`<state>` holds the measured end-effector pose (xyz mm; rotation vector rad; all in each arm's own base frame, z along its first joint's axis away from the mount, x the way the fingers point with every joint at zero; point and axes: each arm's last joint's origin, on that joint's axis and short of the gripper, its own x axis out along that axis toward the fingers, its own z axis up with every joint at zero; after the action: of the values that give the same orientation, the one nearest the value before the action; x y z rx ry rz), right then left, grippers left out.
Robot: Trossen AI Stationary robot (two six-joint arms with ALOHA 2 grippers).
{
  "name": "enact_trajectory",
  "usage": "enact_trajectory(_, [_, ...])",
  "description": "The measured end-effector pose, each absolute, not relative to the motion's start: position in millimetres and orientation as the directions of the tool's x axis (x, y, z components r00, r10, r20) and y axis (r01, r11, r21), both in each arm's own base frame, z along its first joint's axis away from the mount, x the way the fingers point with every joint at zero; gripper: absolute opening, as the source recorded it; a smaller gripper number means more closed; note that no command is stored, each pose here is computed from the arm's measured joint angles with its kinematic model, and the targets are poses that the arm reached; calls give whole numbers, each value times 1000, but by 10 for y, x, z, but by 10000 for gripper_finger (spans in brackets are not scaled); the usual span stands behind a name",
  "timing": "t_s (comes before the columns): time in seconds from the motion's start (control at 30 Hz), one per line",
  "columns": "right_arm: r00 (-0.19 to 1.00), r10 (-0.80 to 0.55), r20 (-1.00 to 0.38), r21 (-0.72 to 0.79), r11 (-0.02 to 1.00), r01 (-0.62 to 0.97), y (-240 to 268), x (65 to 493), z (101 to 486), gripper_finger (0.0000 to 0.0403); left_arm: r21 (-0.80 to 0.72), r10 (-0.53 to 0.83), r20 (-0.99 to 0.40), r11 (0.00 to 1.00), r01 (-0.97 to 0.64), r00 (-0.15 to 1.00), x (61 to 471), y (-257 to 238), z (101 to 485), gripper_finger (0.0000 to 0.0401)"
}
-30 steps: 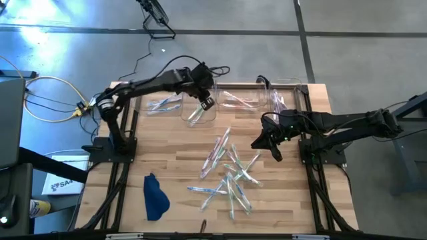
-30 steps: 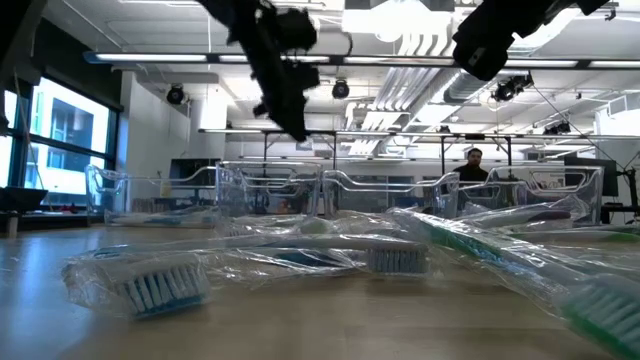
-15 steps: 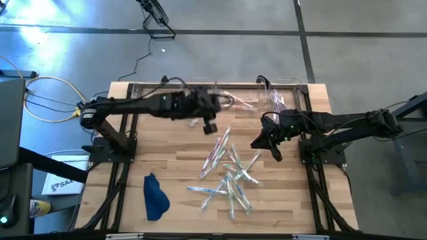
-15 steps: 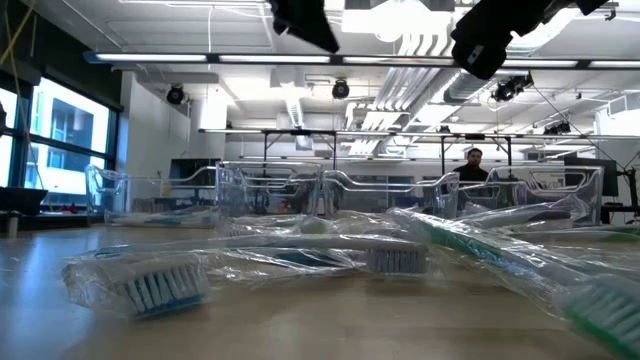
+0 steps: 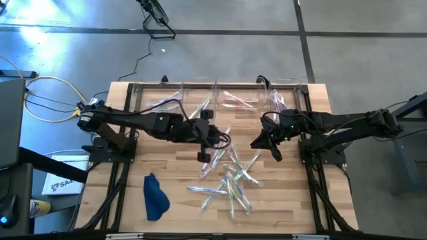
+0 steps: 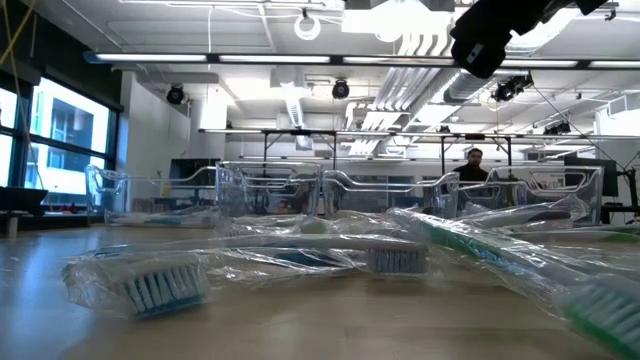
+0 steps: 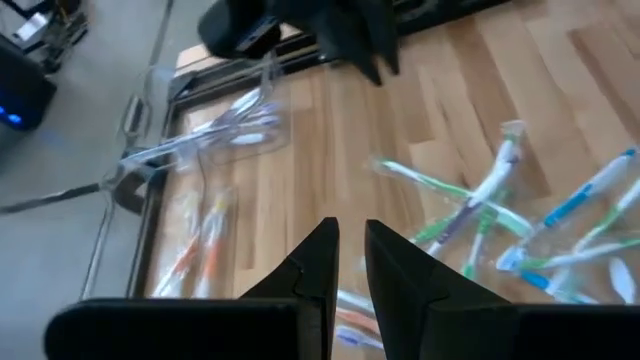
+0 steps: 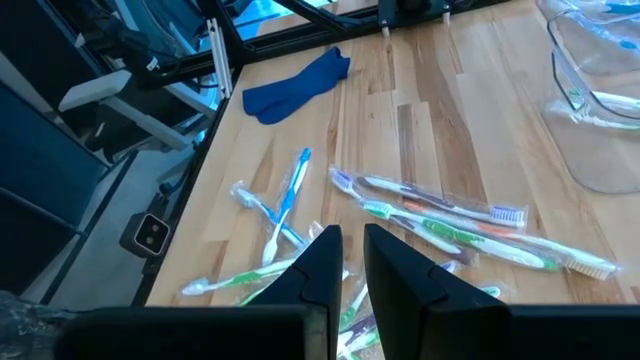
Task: Pick & Place Toothbrushes
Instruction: Put the purple toothbrush into the right transparent bin
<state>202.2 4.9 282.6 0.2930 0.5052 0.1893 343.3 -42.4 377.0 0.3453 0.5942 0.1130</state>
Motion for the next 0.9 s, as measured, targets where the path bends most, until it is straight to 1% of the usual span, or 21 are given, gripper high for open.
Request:
enact_trajectory(0.17, [859,250,-447,321,941,-107,50,2022,2826,39,417,162,-498,906,72,852,3474,-572,3770,49])
enact_trajectory(0.33, [858,251,-448,322,941,-108,49,2021,2826,39,411,93,-410,907,93,907,3528,-794,3827,49])
enact_trajectory(0.47, [848,254,-465,325,940,-103,51,2012,2808,39,463,51,-399,873,153,916,3566,-973,3772,49])
enact_trajectory(0.7, [765,255,-592,319,945,-68,51,1929,2683,39,460,-5,-403,863,207,915,3508,-1187,3761,49])
enact_trajectory(0.9, [762,280,-584,339,937,-85,59,1934,2685,39,452,-24,-392,866,215,920,3508,-1208,3773,49])
